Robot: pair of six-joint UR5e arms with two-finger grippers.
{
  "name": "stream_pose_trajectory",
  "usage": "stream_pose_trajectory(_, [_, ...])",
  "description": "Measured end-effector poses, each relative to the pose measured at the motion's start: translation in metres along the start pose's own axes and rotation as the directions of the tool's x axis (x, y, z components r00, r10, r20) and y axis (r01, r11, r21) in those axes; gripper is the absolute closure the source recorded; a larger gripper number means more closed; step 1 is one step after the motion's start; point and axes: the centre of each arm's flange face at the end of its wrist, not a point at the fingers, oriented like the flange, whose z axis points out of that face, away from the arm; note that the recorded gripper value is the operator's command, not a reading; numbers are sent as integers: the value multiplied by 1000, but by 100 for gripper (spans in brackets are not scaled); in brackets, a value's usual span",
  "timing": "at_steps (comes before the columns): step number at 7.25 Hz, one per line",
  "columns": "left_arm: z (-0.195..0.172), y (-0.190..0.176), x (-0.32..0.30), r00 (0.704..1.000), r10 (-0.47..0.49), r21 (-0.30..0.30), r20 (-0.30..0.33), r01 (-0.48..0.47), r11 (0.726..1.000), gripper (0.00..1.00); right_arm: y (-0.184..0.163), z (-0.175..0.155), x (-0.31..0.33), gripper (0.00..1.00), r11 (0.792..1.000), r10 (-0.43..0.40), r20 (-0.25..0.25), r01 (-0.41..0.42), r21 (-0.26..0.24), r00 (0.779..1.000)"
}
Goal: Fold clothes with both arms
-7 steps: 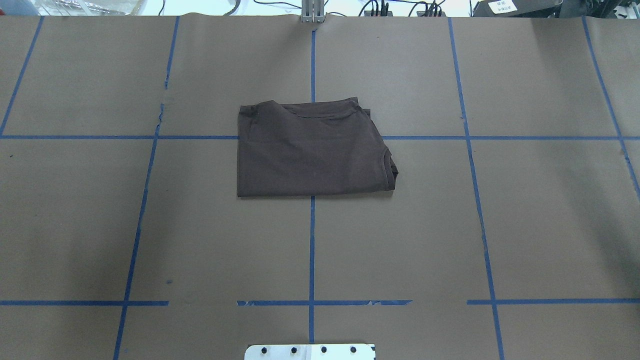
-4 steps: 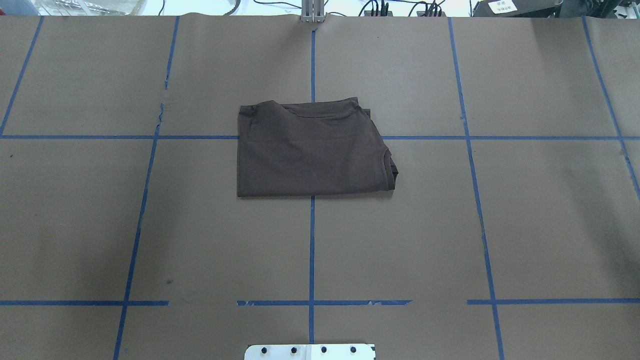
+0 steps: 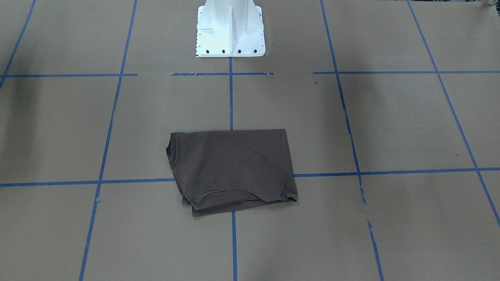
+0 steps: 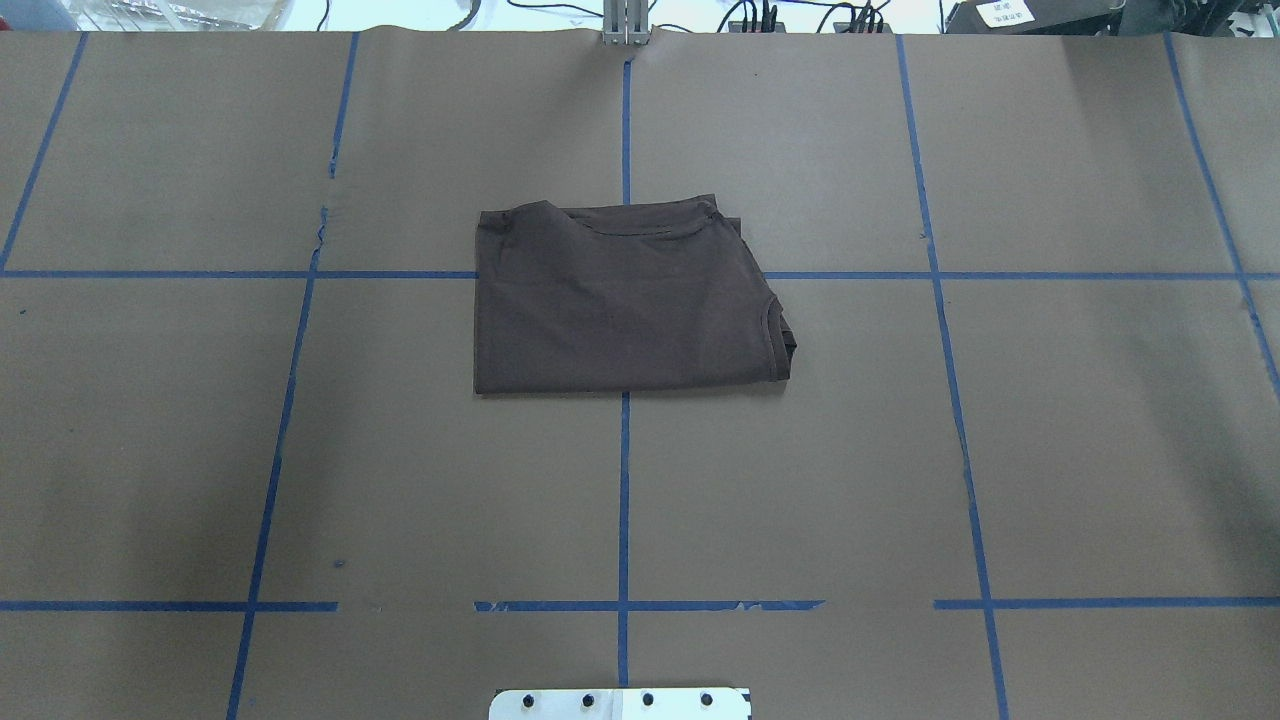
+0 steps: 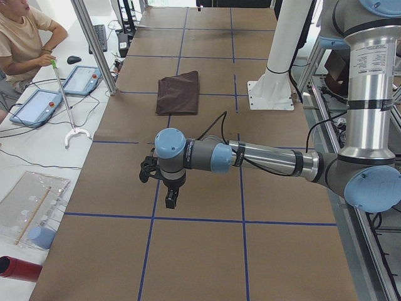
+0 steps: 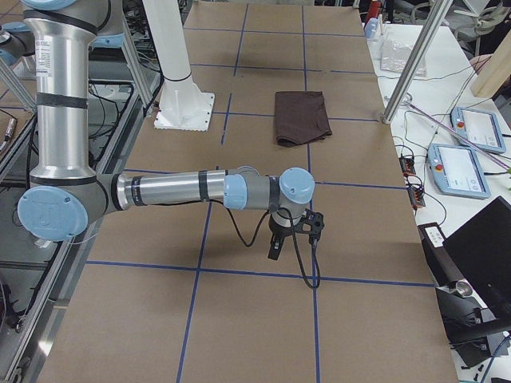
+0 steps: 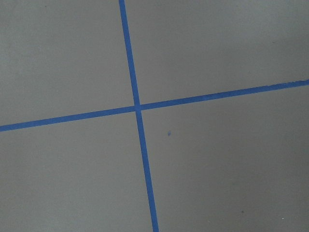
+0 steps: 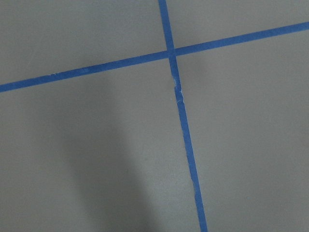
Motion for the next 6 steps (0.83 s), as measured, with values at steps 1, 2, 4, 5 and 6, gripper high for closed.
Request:
stream_pose_trajectory(1, [3, 2, -3, 1000, -7, -6, 0, 7, 1000, 0, 0, 0, 0, 0, 1000, 0, 0, 0, 0, 1000])
stream_pose_trajectory(2, [4, 3, -6, 1000, -16, -13, 1, 16, 1000, 0, -1, 3, 3, 0, 1000, -5, 0, 5, 4, 1000])
stream_pose_trajectory(4, [11, 9, -13, 999, -40, -34, 4, 40, 999, 0, -7, 18, 17, 0, 999, -36, 10, 35, 42, 999])
stream_pose_trajectory(5, [19, 12, -21, 998, -58, -50, 2, 59, 997, 0, -11, 23, 20, 0, 998, -45, 13, 44, 54, 999])
stream_pose_trajectory(6, [26, 16, -29, 997, -77, -67, 1, 76, 995, 0, -13, 23, 19, 0, 997, -53, 16, 52, 62, 998])
